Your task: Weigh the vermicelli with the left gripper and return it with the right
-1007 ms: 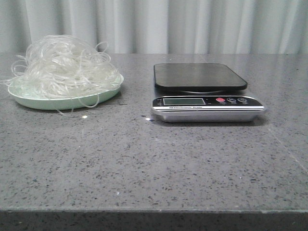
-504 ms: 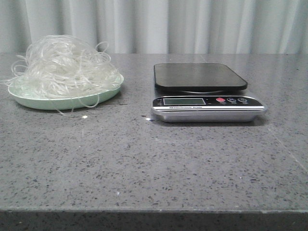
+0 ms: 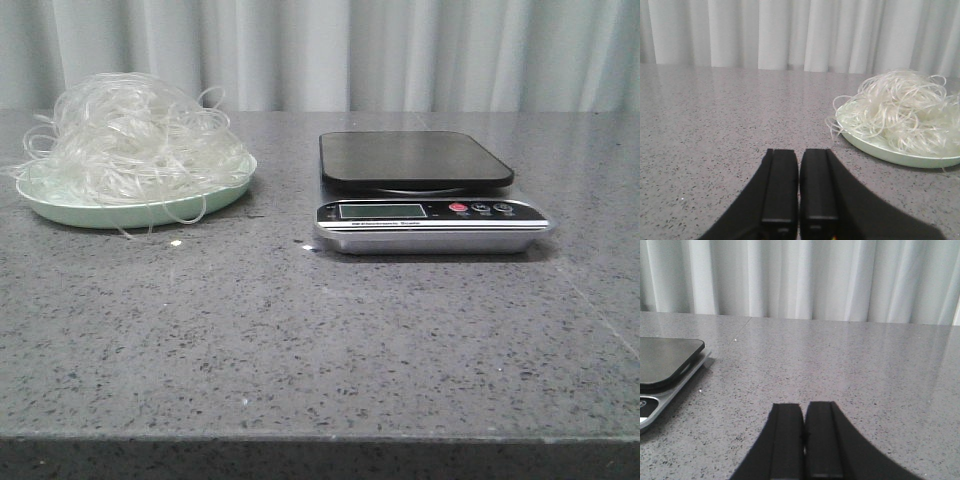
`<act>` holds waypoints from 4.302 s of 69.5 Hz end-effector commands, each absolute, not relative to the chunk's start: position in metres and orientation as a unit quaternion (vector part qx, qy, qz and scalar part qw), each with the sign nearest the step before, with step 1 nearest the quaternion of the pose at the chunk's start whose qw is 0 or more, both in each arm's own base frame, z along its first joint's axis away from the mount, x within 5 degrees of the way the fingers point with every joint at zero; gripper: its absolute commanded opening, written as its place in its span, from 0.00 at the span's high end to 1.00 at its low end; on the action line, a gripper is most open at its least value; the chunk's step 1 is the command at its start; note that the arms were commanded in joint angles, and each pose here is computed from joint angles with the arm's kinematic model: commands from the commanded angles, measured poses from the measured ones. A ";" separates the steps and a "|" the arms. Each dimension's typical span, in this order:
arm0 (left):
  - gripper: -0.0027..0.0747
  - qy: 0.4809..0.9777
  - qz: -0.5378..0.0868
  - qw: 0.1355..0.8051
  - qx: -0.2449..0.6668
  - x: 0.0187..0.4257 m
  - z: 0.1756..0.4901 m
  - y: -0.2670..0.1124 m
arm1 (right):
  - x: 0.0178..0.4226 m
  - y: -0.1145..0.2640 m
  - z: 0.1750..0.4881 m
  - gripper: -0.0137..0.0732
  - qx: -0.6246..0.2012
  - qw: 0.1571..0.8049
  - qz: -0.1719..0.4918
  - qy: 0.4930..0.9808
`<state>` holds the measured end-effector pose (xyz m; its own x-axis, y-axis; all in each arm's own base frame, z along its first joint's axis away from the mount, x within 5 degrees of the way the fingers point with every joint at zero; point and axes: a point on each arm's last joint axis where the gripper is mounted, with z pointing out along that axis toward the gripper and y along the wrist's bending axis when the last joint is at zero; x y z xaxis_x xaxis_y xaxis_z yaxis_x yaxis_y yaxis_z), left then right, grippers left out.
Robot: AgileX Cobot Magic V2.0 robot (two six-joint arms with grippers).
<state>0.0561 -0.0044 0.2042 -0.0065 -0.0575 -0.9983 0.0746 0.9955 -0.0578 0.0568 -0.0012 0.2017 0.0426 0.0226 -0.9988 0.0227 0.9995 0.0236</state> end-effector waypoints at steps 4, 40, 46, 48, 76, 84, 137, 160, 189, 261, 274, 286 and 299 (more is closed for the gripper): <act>0.79 0.667 -0.050 0.743 0.006 0.054 0.212 -0.004 | 0.054 -0.003 0.213 0.67 0.021 0.758 -0.008 0.651; 0.79 0.556 -0.051 0.830 0.000 0.045 0.250 -0.002 | 0.054 -0.003 0.213 0.67 0.021 0.759 -0.008 0.651; 0.79 0.540 -0.051 0.840 0.002 0.040 0.274 -0.002 | 0.054 -0.003 0.213 0.67 0.021 0.759 -0.008 0.650; 0.79 0.535 -0.051 0.844 0.003 0.037 0.286 -0.002 | 0.054 -0.003 0.213 0.67 0.021 0.759 -0.008 0.650; 0.79 0.590 -0.043 0.806 0.019 0.052 0.419 -0.005 | 0.054 -0.002 0.212 0.67 0.020 0.755 -0.007 0.655; 0.79 0.636 -0.010 0.770 0.054 0.077 0.430 -0.008 | 0.054 -0.002 0.212 0.67 0.020 0.755 -0.007 0.655; 0.12 0.875 -0.137 0.404 0.229 0.261 0.404 -0.090 | 0.054 -0.002 0.212 0.67 0.020 0.755 -0.007 0.656; 0.12 0.896 -0.156 0.329 0.254 0.308 0.358 -0.107 | 0.054 -0.002 0.212 0.67 0.021 0.754 -0.006 0.656; 0.12 0.915 -0.154 0.282 0.242 0.342 0.310 -0.115 | 0.054 -0.002 0.211 0.67 0.021 0.753 -0.005 0.658; 0.78 0.912 -0.153 0.283 0.256 0.346 0.325 -0.116 | 0.055 -0.002 0.211 0.67 0.021 0.750 -0.005 0.661; 0.78 0.896 -0.158 0.311 0.274 0.347 0.366 -0.118 | 0.055 -0.002 0.211 0.67 0.021 0.750 -0.005 0.661; 0.78 0.866 -0.181 0.374 0.278 0.341 0.416 -0.121 | 0.055 -0.002 0.211 0.67 0.021 0.750 -0.005 0.661; 0.78 0.817 -0.233 0.437 0.296 0.324 0.468 -0.140 | 0.055 -0.002 0.211 0.67 0.021 0.750 -0.005 0.661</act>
